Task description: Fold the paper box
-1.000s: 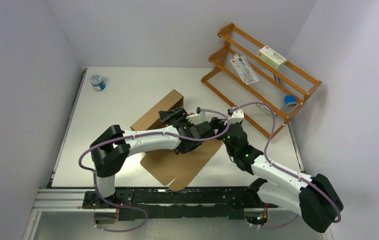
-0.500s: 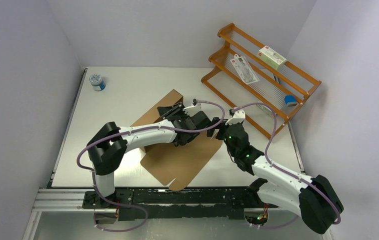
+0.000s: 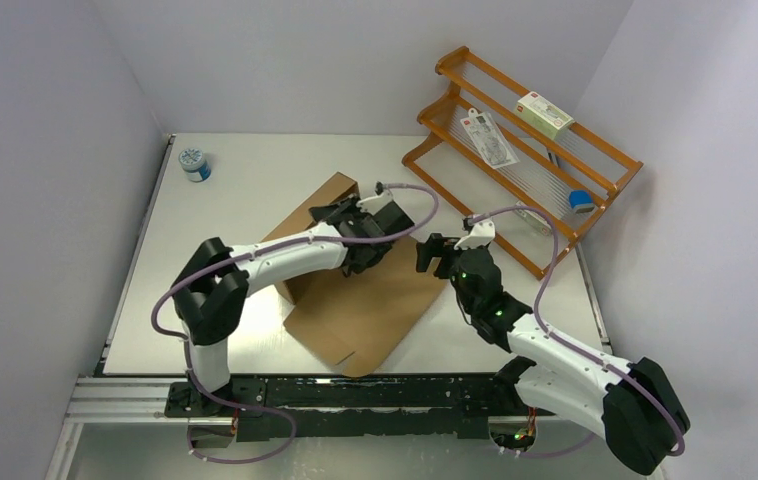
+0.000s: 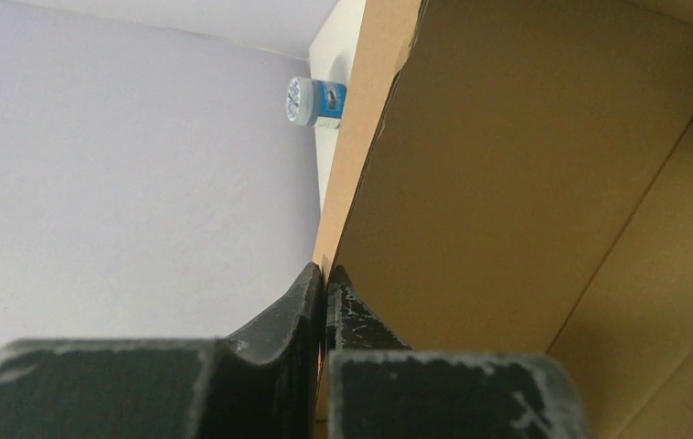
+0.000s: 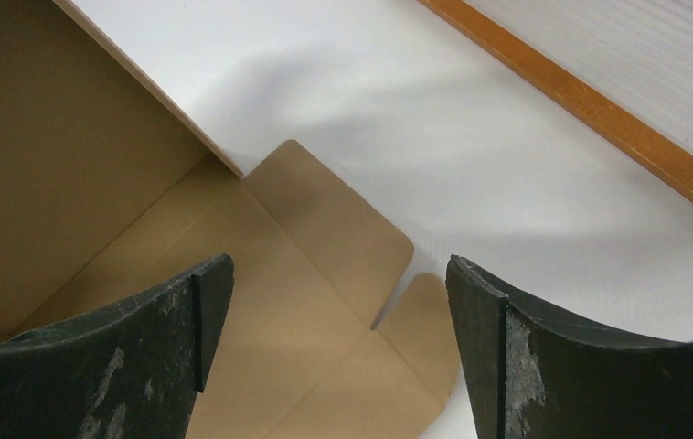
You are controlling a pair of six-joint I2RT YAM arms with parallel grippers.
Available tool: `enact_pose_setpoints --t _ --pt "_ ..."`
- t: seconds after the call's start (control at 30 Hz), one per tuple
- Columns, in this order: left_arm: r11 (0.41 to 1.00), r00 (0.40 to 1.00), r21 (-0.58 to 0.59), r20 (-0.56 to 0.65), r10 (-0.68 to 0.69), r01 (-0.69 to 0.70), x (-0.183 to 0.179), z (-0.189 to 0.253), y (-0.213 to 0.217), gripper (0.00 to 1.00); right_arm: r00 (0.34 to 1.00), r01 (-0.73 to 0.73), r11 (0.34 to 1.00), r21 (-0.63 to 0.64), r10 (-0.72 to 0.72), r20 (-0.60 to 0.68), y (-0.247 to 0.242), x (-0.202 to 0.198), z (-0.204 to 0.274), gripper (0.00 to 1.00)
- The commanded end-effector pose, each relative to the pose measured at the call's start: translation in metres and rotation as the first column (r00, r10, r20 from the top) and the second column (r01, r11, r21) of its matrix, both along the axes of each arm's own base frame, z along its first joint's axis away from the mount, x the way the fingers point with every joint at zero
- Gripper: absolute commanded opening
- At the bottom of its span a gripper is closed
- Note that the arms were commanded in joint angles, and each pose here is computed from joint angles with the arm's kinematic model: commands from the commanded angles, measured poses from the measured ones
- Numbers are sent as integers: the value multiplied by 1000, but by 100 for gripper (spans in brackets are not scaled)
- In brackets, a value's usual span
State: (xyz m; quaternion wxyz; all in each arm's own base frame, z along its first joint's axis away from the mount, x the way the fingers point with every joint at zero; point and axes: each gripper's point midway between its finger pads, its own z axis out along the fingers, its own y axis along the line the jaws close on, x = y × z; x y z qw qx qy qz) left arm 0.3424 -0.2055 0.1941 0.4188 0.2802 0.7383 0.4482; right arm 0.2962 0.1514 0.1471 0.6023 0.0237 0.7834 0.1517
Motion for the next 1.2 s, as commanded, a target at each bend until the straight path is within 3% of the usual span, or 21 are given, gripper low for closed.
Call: enact_pose_setpoints --t 0.0,0.23,0.53,0.67,0.83,1.17 --pt "979 999 -204 -42 17 -25 15 15 14 6 1000 5 1000 10 -5 18 -1 2 13 91" --pt "899 983 -426 -182 28 -105 37 8 51 6 998 -47 999 9 47 39 7 0 43 91" --pt "656 938 -703 -347 22 -276 46 -40 91 8 957 -223 974 30 213 198 26 -16 135 91" --pt "514 919 -783 -392 28 -350 38 -70 103 10 942 -271 962 27 259 212 33 -20 145 91" --pt "253 908 -878 -419 4 -407 16 -102 102 14 924 -342 940 17 333 188 48 -21 136 91" --pt "-142 920 -912 -392 18 -386 -30 -134 78 18 919 -379 926 -2 376 122 60 -17 108 91"
